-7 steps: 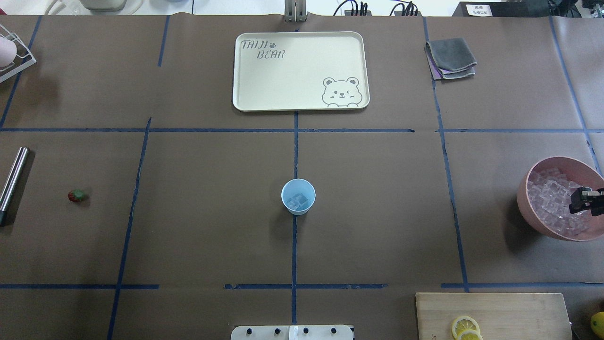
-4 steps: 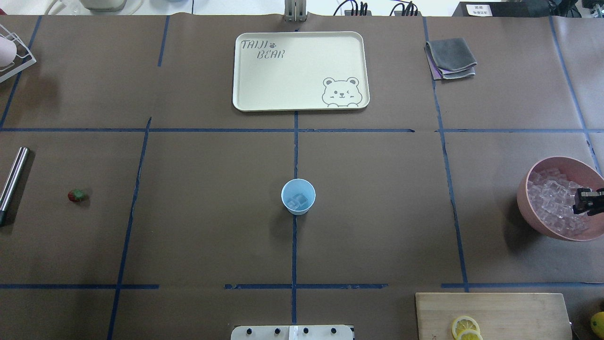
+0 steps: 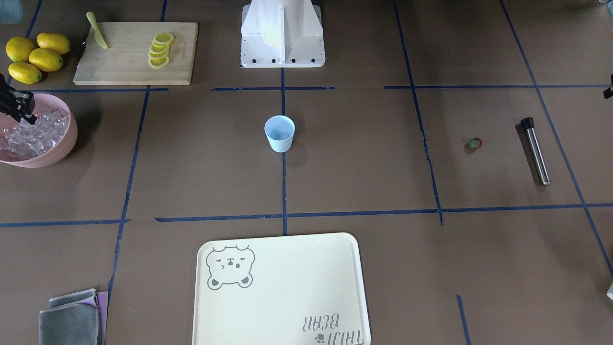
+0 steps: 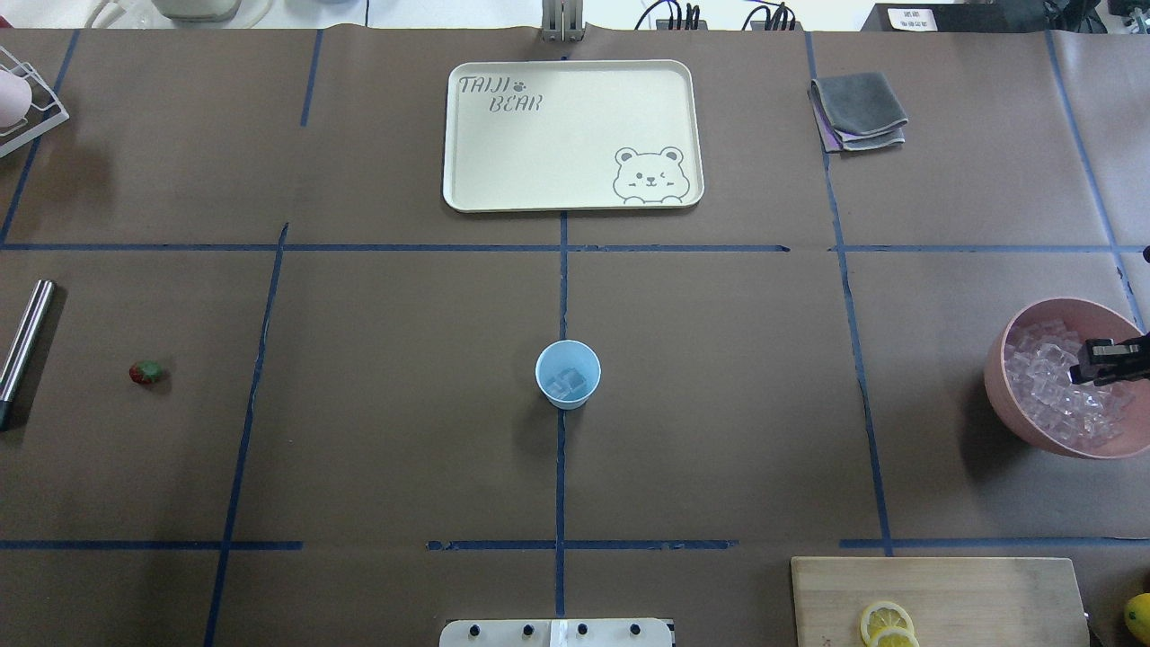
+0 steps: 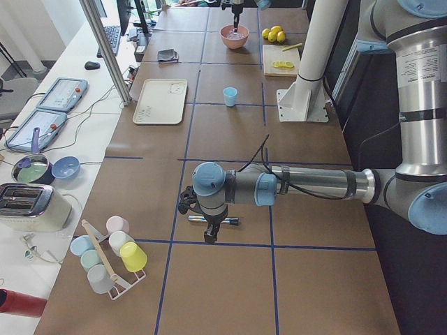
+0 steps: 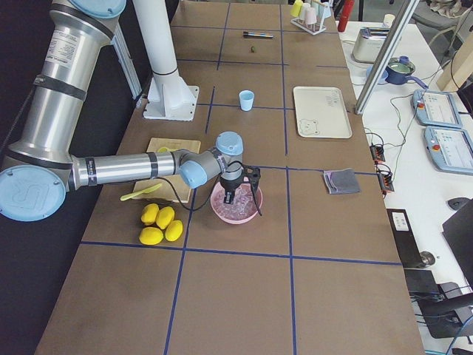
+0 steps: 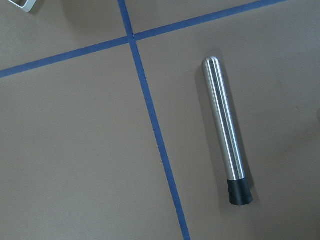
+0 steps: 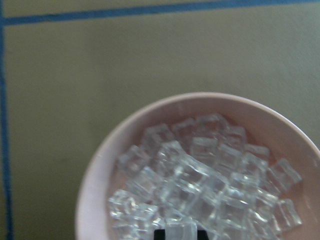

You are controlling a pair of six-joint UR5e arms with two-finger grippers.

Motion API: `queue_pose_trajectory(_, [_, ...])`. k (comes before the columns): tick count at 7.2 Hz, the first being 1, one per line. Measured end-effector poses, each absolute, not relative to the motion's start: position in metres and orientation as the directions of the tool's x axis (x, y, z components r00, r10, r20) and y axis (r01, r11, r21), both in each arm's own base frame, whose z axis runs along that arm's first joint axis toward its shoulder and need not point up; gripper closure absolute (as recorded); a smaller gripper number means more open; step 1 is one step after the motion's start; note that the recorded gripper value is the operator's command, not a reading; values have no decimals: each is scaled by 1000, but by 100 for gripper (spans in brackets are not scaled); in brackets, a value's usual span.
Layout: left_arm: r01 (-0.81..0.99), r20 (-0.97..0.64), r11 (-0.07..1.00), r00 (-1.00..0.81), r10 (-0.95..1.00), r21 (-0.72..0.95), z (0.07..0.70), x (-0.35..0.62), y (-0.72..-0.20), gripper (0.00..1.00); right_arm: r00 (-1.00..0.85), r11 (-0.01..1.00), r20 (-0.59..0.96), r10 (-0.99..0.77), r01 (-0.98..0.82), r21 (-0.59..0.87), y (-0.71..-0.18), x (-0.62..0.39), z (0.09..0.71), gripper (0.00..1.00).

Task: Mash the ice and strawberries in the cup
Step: 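Lower the right gripper into the bowl and grasp a third ice cube, then carry the ice cube with the right gripper over the cup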

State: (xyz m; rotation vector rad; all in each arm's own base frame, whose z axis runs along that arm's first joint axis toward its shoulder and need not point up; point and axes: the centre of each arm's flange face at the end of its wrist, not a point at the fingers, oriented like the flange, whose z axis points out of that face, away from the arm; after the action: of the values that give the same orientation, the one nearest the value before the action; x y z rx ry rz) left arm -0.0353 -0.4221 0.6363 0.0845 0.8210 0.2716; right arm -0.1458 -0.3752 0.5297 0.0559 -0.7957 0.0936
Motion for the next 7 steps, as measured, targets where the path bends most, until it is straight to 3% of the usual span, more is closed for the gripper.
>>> queue_pose_trajectory(3, [-206,-711,962,649,271,179,636,-35,-422,0,600,977,797,-74,-118,180,-419,-178,421,97])
queue_pose_trajectory(7, [-206,-710,961,648,276,185,634,-35,-424,0,620,984,782,-58,-97,150,-427,-350,268,97])
